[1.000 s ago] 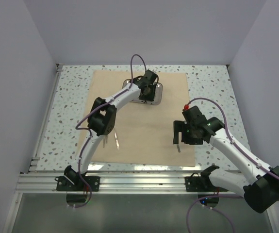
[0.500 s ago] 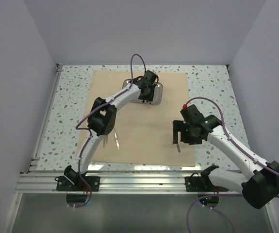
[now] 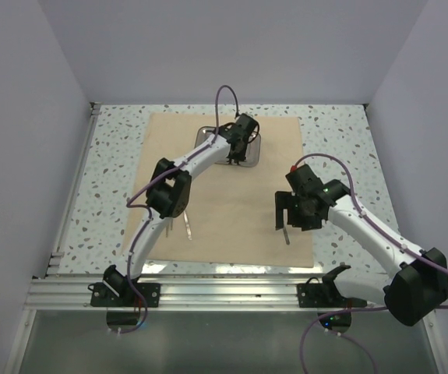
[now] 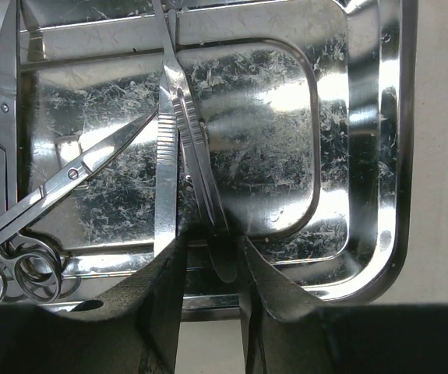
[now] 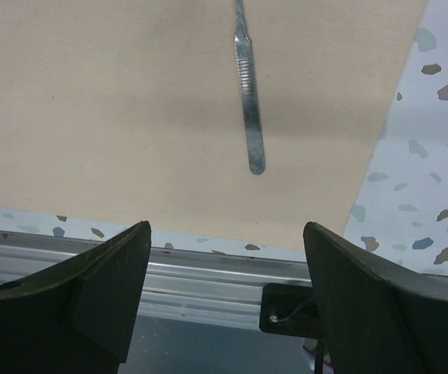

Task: Open and lay out the surgical kit
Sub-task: Pick up the medical item from the container, then place the medical item in the surgical kit, then adjust the medical item in the container, then pick up the medical item from the container.

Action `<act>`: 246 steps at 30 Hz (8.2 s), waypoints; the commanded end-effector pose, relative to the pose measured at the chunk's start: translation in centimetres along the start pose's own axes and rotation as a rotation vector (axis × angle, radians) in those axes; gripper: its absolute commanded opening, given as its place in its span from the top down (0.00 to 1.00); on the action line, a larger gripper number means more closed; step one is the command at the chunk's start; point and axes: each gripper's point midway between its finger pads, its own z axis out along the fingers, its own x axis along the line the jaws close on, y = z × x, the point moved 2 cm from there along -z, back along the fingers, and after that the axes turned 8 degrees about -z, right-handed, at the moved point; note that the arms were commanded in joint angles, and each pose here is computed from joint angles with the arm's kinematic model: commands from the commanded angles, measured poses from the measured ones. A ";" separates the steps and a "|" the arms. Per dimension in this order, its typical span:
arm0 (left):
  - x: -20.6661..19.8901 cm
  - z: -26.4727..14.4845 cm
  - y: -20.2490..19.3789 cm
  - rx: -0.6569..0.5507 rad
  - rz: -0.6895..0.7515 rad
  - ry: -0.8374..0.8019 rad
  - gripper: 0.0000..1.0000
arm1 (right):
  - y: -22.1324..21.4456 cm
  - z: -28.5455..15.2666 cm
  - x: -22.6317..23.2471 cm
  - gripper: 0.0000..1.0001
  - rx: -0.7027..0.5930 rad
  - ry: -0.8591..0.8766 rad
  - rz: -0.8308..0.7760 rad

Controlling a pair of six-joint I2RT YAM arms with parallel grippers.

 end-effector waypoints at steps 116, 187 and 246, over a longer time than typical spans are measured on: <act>5.0 -6.4 6.0 0.046 -0.113 -0.200 0.50 | 8.2 -12.3 -5.9 0.06 -0.545 -0.334 0.137; -0.3 -2.0 3.5 -0.114 0.047 -0.126 0.49 | 6.5 -10.5 -6.4 0.07 -0.417 -0.385 0.093; 5.6 4.6 -9.3 0.284 0.014 0.035 0.83 | 6.6 -9.8 -6.4 0.07 -0.406 -0.393 0.098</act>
